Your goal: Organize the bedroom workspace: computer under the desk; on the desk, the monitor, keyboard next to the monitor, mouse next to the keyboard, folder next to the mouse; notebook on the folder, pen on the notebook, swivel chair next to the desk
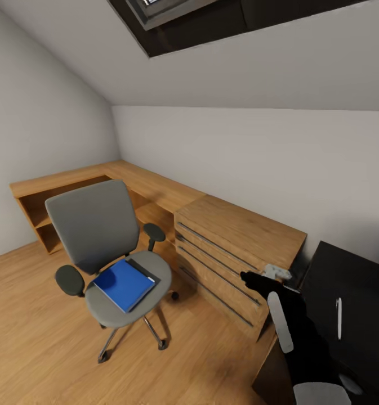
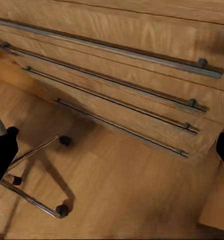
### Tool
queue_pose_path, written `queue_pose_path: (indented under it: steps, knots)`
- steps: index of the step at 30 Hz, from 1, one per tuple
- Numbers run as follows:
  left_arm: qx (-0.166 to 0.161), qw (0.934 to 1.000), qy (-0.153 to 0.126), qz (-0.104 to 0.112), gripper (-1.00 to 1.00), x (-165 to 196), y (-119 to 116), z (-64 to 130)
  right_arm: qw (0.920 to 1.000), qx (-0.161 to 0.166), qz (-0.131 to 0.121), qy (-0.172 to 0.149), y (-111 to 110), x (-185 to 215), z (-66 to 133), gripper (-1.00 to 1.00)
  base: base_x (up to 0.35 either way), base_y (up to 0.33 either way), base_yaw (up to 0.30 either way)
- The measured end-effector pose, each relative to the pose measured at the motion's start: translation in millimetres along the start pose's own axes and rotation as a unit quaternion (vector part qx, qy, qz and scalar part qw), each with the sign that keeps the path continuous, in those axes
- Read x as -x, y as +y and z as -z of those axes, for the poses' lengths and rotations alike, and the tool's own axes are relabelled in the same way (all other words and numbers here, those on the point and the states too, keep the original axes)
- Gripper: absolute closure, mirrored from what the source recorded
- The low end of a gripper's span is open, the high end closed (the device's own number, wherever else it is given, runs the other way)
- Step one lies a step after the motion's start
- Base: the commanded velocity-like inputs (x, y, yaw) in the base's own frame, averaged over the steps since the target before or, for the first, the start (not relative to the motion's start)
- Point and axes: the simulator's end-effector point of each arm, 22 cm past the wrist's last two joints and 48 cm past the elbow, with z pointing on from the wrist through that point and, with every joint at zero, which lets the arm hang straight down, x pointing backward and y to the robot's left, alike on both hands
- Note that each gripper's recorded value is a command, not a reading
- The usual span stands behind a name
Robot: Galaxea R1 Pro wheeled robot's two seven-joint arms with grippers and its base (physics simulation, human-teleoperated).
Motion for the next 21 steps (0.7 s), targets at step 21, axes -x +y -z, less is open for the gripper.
queue_pose_path:
  steps: [21]
  knots:
    - [0.134,0.9864,-0.006,0.095,-1.0,6,114,0.0,0.99,0.021,0.138,-0.02,94,-71,-17.4,-1.0,-0.018,0.063,0.256]
